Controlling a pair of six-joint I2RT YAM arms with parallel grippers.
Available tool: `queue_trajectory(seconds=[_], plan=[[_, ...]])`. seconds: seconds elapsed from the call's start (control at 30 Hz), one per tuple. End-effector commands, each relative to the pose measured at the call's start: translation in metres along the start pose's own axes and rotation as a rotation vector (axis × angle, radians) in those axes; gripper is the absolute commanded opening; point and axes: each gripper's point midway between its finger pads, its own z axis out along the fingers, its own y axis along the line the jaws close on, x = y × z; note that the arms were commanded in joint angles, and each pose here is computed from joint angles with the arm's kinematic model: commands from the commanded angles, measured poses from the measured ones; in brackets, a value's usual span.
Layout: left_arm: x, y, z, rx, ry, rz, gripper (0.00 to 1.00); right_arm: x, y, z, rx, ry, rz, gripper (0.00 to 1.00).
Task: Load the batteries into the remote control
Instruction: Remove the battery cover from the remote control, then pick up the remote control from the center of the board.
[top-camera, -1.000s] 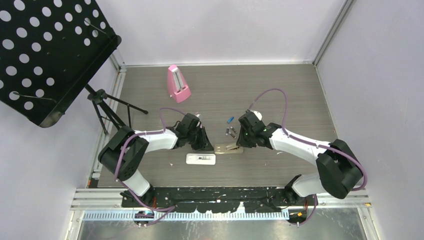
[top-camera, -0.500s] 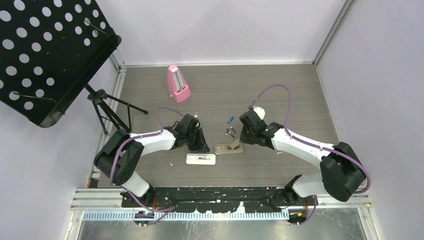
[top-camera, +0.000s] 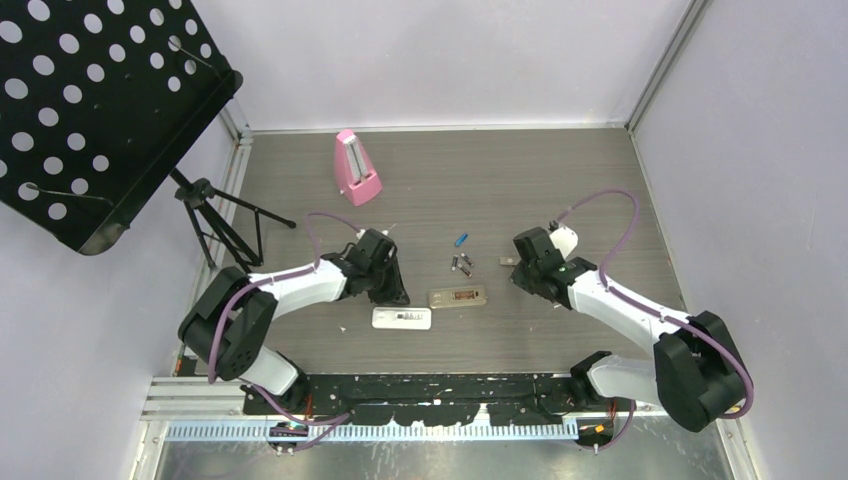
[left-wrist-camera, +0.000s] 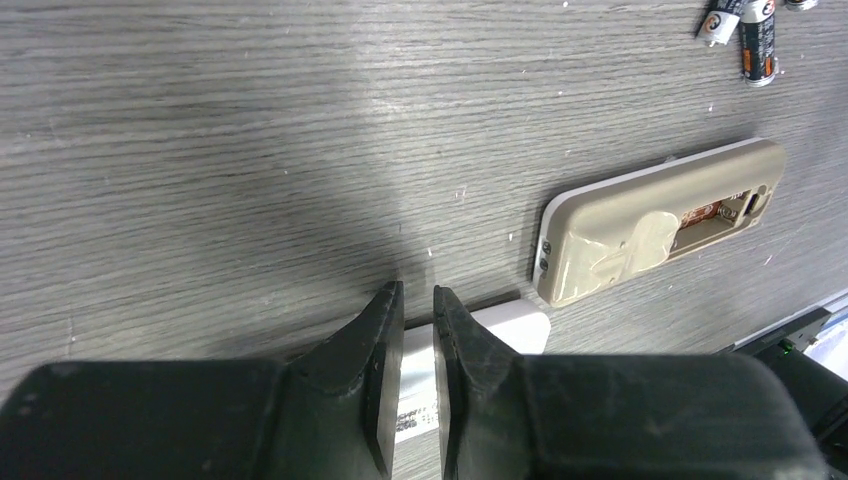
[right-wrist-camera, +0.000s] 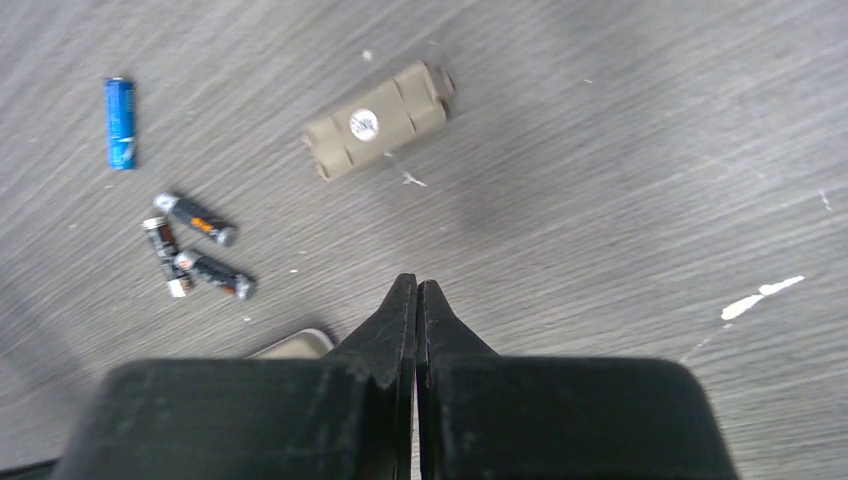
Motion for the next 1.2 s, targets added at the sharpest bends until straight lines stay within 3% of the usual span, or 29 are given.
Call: queue_trajectory(seconds=[0.0, 0.1, 0.23, 0.4, 0.5, 0.63, 0.8, 1.17], plan=[[-0.010, -0.006, -0.011, 0.005, -0.046, 0.021, 0.20, -0.009, -0.007, 0.007, 0.031, -0.055, 0.082, 0.01], [-0.013, -0.006, -0.015, 0.002, -0.065, 0.021, 0.22, -0.006, 0.003, 0.003, -0.012, -0.016, 0.027, 0.15], [-0.019, -0.002, -0.023, -0.020, -0.108, 0.025, 0.25, 0.000, 0.032, -0.013, -0.167, 0.063, -0.126, 0.50], [-0.029, 0.000, -0.039, -0.033, -0.153, 0.034, 0.33, 0.024, 0.084, -0.041, -0.436, 0.140, -0.486, 0.74], [-0.035, 0.003, -0.051, -0.035, -0.170, 0.025, 0.43, 0.038, 0.098, -0.040, -0.410, 0.150, -0.720, 0.79], [-0.042, 0.011, -0.074, -0.035, -0.189, 0.002, 0.65, 0.050, 0.092, -0.026, -0.301, 0.198, -0.993, 0.79], [-0.046, 0.021, -0.100, -0.035, -0.216, -0.020, 0.94, 0.062, 0.082, -0.032, -0.364, 0.302, -1.228, 0.78], [-0.045, 0.016, -0.117, 0.034, -0.201, -0.037, 0.96, 0.084, 0.097, -0.028, -0.582, 0.343, -1.443, 0.76]])
